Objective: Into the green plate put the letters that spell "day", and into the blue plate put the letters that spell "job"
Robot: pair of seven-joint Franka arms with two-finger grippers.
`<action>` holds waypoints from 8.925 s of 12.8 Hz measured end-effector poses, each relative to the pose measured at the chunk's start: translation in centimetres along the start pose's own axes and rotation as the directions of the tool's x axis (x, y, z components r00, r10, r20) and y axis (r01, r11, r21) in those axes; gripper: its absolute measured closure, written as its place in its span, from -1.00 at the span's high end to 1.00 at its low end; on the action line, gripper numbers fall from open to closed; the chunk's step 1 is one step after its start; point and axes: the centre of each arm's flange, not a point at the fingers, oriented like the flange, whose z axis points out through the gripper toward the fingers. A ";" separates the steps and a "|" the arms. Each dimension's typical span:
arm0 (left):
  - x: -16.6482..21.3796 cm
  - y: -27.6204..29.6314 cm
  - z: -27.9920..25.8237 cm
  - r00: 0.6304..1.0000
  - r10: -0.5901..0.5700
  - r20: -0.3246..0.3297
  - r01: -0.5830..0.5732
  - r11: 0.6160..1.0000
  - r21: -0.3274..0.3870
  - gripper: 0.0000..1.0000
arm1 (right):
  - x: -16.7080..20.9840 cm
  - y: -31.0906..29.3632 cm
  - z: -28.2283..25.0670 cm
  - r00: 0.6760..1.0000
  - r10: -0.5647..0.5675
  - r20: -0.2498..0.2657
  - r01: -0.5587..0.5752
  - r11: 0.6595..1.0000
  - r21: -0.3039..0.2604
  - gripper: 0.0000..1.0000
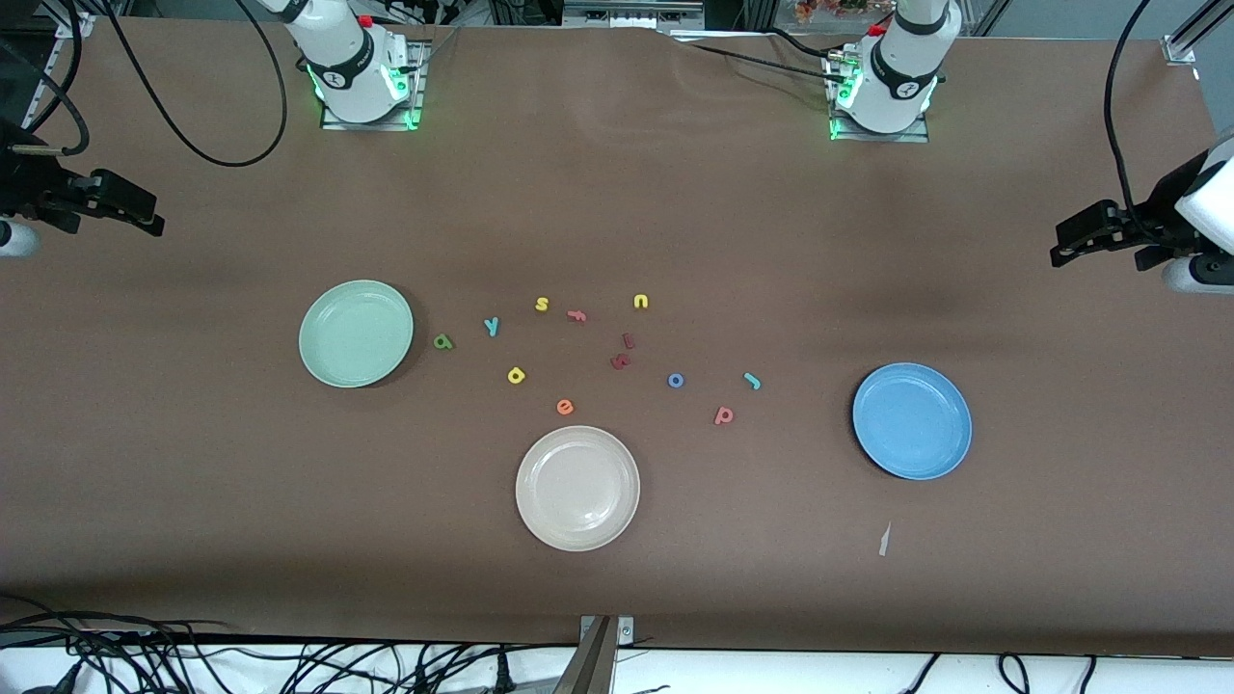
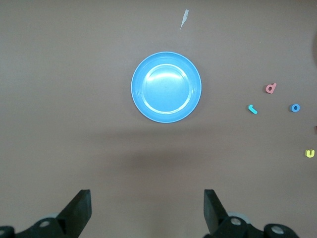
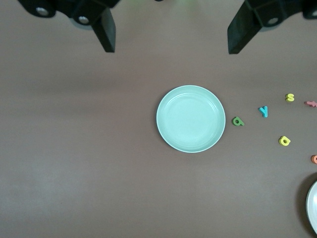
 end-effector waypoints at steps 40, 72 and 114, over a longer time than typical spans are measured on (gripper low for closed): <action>-0.2 0.1 0.7 1.000 0.013 0.029 -0.013 1.000 -0.001 1.00 | 0.1 0.0 0.0 1.000 0.000 -0.003 0.000 1.000 0.000 1.00; 1.9 -0.5 4.4 0.996 0.007 0.084 -0.005 1.000 -0.015 1.00 | 1.3 -1.8 1.1 0.999 -0.011 -0.045 0.011 1.000 0.003 1.00; 5.7 28.4 42.8 0.837 -0.547 0.014 0.547 0.837 -0.005 -0.68 | 6.0 -37.1 39.4 0.997 0.006 -0.082 -0.006 1.000 -0.002 -0.38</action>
